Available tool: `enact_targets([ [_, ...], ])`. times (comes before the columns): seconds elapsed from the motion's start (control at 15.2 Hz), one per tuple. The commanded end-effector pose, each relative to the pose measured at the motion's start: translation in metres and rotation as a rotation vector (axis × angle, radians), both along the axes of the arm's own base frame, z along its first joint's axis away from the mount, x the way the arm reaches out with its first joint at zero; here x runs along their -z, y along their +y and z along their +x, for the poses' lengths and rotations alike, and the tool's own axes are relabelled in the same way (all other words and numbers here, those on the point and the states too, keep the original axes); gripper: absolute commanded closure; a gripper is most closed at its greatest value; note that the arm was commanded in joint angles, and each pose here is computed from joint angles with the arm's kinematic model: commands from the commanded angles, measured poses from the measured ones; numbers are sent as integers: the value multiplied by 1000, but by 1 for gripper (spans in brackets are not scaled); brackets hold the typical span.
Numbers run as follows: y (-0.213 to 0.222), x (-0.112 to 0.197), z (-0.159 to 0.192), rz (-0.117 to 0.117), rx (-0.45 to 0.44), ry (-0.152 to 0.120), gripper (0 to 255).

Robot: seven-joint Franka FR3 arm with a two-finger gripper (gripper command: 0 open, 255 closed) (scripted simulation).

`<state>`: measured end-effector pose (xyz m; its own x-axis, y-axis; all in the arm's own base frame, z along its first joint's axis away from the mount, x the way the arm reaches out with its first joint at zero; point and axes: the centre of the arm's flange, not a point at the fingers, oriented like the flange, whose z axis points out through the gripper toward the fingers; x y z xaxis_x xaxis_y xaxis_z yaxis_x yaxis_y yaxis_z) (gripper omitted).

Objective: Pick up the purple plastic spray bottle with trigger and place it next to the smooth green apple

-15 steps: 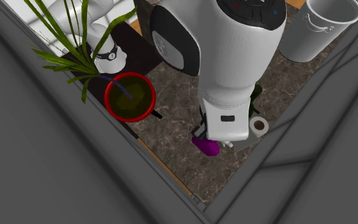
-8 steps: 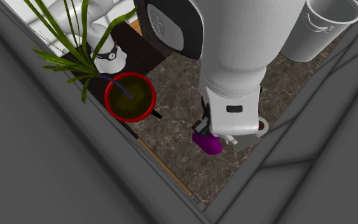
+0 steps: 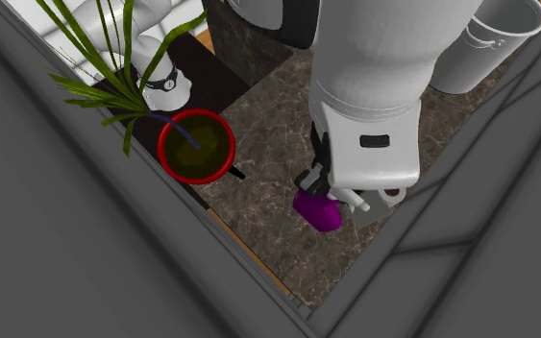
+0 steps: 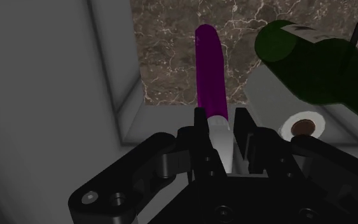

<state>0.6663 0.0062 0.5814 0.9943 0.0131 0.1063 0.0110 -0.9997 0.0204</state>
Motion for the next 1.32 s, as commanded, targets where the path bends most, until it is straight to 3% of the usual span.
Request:
enact_targets([
  [0.0,-1,-11,-1,0,0,0,255],
  [0.59,-1,-56,-1,0,0,0,255],
  [1.25,108,-56,-76,0,0,0,255],
])
